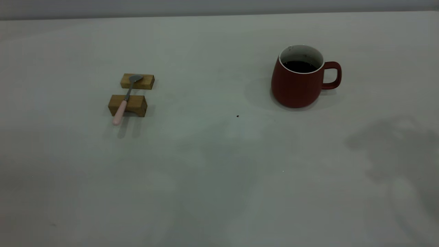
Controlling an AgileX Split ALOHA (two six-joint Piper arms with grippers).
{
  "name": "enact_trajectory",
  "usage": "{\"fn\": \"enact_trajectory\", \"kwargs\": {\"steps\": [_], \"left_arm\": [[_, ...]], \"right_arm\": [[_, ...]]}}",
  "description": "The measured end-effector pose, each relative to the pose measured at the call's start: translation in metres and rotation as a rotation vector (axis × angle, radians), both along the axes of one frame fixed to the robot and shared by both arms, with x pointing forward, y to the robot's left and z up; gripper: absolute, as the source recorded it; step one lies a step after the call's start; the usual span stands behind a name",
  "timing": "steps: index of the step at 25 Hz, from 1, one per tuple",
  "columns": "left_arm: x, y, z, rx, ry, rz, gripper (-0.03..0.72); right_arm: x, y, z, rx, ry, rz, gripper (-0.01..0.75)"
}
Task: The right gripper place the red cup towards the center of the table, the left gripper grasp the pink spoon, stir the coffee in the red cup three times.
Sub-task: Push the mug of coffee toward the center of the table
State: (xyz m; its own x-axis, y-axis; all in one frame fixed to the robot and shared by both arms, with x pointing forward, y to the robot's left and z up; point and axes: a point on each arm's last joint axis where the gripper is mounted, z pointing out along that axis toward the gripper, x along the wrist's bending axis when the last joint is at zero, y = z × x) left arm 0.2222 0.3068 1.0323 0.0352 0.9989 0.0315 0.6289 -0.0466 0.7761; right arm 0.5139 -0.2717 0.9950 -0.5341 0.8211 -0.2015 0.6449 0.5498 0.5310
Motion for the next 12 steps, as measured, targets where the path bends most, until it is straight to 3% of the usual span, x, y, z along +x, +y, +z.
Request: {"fn": "enact_trajectory", "kwargs": {"steps": [6, 12], "left_arm": [[0.0, 0.0, 0.0, 0.0, 0.0, 0.0, 0.459], [0.0, 0.0, 0.0, 0.0, 0.0, 0.0, 0.459]], "right_arm": [[0.061, 0.025, -0.052, -0.082, 0.02, 0.258, 0.591], [0.105, 0.016, -0.104, -0.146, 0.064, 0.463, 0.591]]}}
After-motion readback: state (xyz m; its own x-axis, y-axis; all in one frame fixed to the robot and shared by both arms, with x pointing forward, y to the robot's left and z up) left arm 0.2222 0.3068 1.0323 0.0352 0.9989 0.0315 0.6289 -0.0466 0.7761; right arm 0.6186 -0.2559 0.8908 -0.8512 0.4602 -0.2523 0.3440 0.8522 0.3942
